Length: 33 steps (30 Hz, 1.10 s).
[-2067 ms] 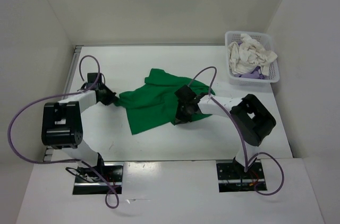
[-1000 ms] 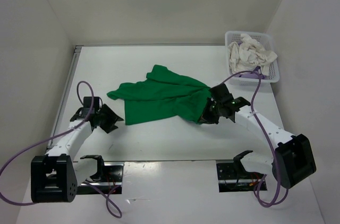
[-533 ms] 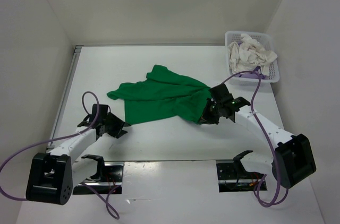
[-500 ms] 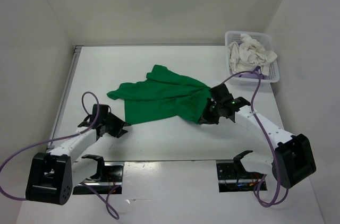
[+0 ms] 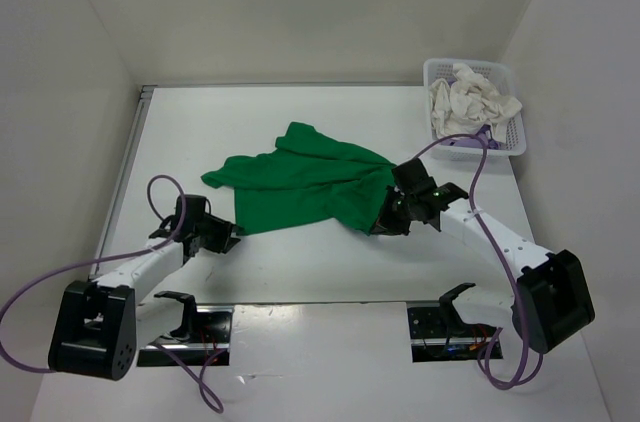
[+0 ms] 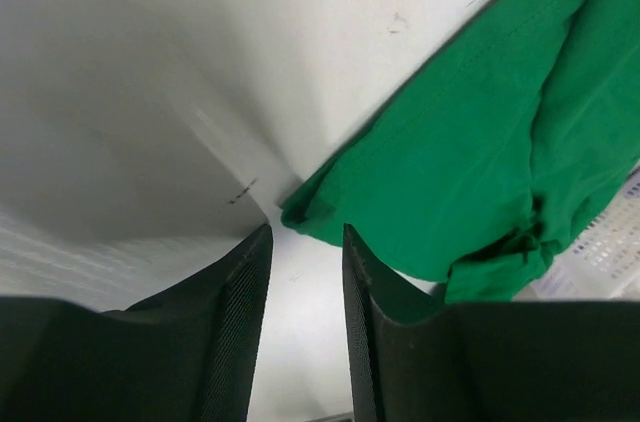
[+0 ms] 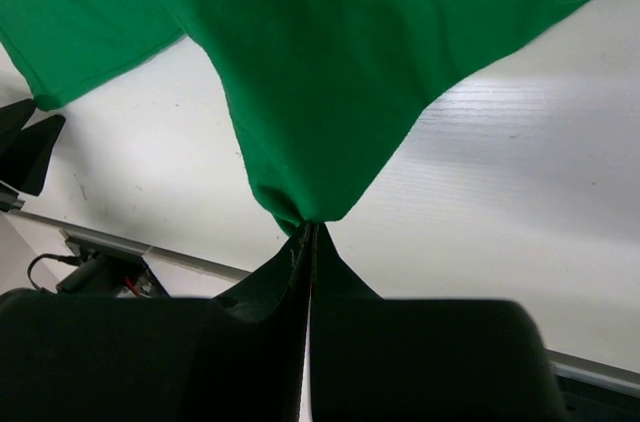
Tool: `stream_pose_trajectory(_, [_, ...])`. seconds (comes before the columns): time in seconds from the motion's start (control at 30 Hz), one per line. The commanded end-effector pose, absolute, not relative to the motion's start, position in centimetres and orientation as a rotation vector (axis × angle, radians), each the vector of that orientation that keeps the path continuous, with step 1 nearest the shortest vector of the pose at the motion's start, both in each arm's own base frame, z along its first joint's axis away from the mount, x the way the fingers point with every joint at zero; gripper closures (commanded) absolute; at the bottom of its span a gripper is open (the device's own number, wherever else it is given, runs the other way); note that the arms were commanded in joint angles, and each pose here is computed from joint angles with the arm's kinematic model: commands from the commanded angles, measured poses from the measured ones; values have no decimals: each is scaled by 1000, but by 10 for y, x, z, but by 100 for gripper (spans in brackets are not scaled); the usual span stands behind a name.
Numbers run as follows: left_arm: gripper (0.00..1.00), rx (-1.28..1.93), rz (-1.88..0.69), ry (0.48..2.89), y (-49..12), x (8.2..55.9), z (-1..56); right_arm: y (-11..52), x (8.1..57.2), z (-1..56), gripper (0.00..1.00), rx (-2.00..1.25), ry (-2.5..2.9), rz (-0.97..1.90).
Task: Fold and stack the t-shirts
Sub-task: Flatten out the tshirt
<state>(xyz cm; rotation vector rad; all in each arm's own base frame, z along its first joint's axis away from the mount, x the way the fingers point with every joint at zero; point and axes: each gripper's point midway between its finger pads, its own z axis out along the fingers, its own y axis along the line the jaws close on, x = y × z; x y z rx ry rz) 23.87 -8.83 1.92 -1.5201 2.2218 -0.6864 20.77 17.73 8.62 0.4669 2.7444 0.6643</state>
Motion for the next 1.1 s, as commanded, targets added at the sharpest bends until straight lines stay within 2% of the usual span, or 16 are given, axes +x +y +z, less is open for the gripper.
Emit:
stream_pose_trajectory(0.0, [58, -1562, -668, 2199, -87, 246, 16, 188, 218, 101, 100, 434, 2691, 717])
stream_pose_trajectory(0.07, [63, -1577, -649, 2216, -87, 247, 10, 188, 218, 101, 100, 434, 2691, 717])
stream_pose_trajectory(0.23, [86, -1559, -659, 2185, -86, 252, 20, 187, 219, 103, 100, 434, 2678, 713])
stream_pose_trajectory(0.4, [99, -1515, -619, 2159, -71, 260, 30, 184, 214, 97, 100, 443, 2705, 693])
stream_pose_trajectory(0.47, [100, -1461, -574, 2152, -54, 263, 41, 182, 211, 94, 100, 434, 2726, 676])
stream_pose_trajectory(0.6, [100, -1238, -433, 2088, -20, 306, 96, 195, 187, 76, 100, 355, 2824, 646])
stream_pose_trajectory(0.73, [100, -1177, -404, 2111, 6, 334, 102, 209, 153, 58, 100, 225, 2954, 598])
stream_pose_trajectory(0.97, [100, -1180, -346, 2130, 36, 334, 90, 207, 115, 40, 100, 239, 3044, 519])
stream_pose_trajectory(1.03, [100, -1186, -343, 2139, 35, 331, 86, 206, 111, 41, 97, 284, 3032, 506])
stream_pose_trajectory(1.07, [100, -1191, -340, 2148, 35, 328, 82, 203, 109, 40, 84, 311, 3031, 488])
